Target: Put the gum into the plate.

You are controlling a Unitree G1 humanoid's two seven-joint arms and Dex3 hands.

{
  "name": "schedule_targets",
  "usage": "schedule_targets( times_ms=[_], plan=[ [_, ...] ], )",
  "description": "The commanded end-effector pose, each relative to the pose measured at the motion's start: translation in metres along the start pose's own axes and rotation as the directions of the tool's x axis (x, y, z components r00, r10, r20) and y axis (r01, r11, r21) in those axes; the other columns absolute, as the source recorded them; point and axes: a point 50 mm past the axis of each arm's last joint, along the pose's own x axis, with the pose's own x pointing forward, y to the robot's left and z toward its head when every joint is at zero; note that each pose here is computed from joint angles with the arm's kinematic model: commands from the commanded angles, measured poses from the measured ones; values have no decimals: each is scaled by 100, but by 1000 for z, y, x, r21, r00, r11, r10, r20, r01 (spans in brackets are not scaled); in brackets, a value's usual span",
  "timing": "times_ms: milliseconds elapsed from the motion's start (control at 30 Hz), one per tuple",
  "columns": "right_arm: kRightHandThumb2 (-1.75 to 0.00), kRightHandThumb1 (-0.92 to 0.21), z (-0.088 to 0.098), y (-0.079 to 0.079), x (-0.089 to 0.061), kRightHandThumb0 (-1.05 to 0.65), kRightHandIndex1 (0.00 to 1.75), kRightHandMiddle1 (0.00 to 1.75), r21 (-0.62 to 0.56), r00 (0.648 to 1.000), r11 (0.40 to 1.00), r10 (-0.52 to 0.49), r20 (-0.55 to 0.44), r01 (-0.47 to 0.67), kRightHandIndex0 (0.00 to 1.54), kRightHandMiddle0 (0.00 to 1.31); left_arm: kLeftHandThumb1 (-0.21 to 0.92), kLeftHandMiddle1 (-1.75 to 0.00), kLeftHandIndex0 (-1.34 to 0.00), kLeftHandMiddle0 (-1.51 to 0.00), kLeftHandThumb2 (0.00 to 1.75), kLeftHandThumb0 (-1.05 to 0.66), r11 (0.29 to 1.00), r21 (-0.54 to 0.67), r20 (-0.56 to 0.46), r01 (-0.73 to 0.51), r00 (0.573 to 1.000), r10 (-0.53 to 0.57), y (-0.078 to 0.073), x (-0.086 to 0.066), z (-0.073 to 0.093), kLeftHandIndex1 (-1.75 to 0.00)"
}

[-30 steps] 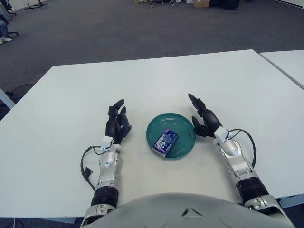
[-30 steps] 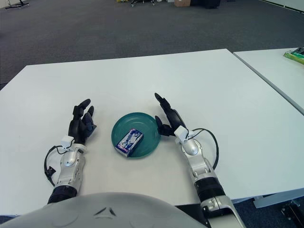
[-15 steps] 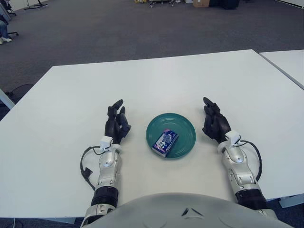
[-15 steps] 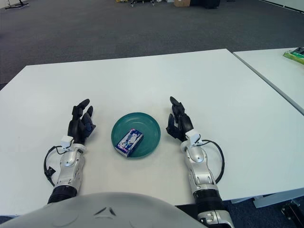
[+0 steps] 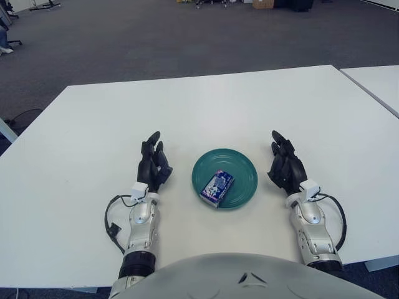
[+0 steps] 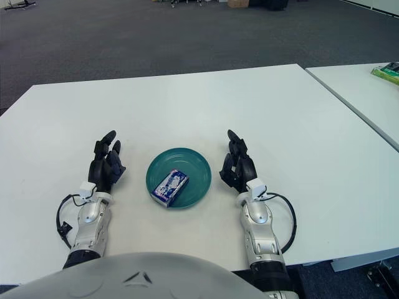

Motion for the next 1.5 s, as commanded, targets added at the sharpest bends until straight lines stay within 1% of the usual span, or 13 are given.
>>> schedule_targets(
  times_ms=[0, 200, 333, 633, 833, 1133, 1467],
  plan=[
    [-102, -92, -36, 9, -26, -82, 1, 31, 47, 976, 998, -17, -217, 28, 11, 0, 92, 0, 0, -23, 93, -77, 994, -3, -299, -106, 949, 100, 6, -72, -49, -55],
    [-100, -92, -40, 12, -28, -80, 1, 27, 58, 973, 997, -29, -231, 44, 11, 0, 92, -1, 0, -24, 92, -78, 993, -25, -283, -113, 954, 101, 7, -72, -45, -60],
    [-99, -92, -42, 14, -28, -79, 0, 25, 58, 971, 997, -36, -236, 51, 10, 0, 92, -1, 0, -25, 92, -78, 993, -43, -272, -107, 958, 91, 7, -71, -42, -60],
    [-98, -92, -43, 16, -26, -80, 0, 13, 49, 970, 998, -31, -241, 44, 4, 0, 92, 0, 0, -24, 91, -81, 995, -46, -261, -84, 963, 69, 4, -72, -37, -52],
    [-98, -92, -45, 17, -26, -81, 0, 9, 56, 966, 998, -21, -256, 36, 2, 0, 92, 0, 0, -23, 92, -82, 997, -27, -257, -72, 964, 63, 4, -73, -34, -50],
    [-98, -92, -46, 18, -26, -81, 0, 9, 68, 963, 997, -27, -269, 47, 3, 0, 92, 0, 0, -23, 93, -82, 997, -28, -263, -73, 963, 63, 3, -74, -32, -51],
    [-98, -92, -45, 18, -26, -80, 1, 14, 76, 966, 996, -31, -258, 53, 5, 0, 92, 0, 0, -24, 94, -83, 998, -21, -254, -61, 966, 54, 3, -74, -32, -54]
  ],
)
